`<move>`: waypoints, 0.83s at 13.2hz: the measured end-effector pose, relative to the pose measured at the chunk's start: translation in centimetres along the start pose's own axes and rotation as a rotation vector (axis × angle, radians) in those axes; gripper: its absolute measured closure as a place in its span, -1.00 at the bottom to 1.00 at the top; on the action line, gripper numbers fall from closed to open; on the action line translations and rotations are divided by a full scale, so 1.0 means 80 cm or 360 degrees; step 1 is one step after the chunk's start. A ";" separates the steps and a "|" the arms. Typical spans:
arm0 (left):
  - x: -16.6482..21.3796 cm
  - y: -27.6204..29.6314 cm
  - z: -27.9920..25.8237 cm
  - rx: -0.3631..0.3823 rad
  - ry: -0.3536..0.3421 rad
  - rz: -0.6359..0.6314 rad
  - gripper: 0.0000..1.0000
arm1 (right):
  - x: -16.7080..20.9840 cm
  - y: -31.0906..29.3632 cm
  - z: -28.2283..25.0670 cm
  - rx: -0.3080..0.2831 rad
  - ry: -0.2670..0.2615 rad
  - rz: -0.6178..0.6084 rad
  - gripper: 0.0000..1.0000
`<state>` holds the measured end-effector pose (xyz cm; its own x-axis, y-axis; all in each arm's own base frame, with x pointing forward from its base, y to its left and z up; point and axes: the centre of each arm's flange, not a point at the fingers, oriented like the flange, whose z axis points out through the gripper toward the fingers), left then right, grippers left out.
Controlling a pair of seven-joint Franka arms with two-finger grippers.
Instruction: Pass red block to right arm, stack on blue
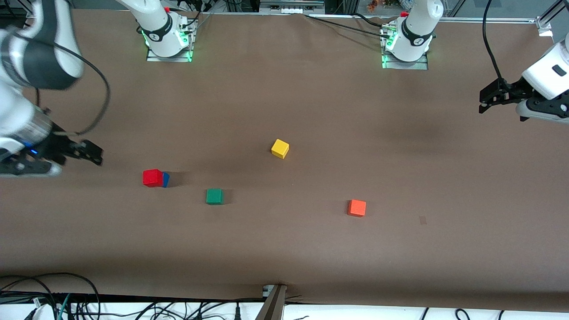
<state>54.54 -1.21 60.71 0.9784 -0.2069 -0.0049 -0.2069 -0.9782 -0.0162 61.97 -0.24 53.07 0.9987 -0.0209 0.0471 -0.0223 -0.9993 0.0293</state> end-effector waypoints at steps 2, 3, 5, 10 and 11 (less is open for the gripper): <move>0.000 0.011 -0.012 -0.0007 0.0021 -0.0027 -1.00 | -0.024 0.017 -0.041 0.0031 -0.0062 0.0035 -1.00; 0.000 0.015 -0.015 -0.0012 0.0025 -0.0071 -1.00 | -0.036 0.023 -0.054 0.0039 -0.0094 0.0045 -1.00; 0.000 0.016 -0.015 -0.0023 0.0025 -0.0119 -1.00 | -0.057 0.030 -0.074 0.0049 -0.0227 0.0054 -1.00; 0.001 0.027 -0.015 -0.0028 0.0017 -0.0104 -1.00 | -0.069 0.031 -0.115 0.0051 -0.0253 0.0057 -1.00; 0.001 0.029 -0.015 -0.0029 0.0011 -0.0102 -1.00 | -0.070 0.034 -0.116 0.0055 -0.0252 0.0072 -1.00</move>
<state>54.11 -3.52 61.86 0.9896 -0.1439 0.0024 -0.1439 -0.9896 0.0016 55.87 -2.53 62.17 0.9916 -0.0680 -0.1104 -0.0688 -0.9976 -0.0037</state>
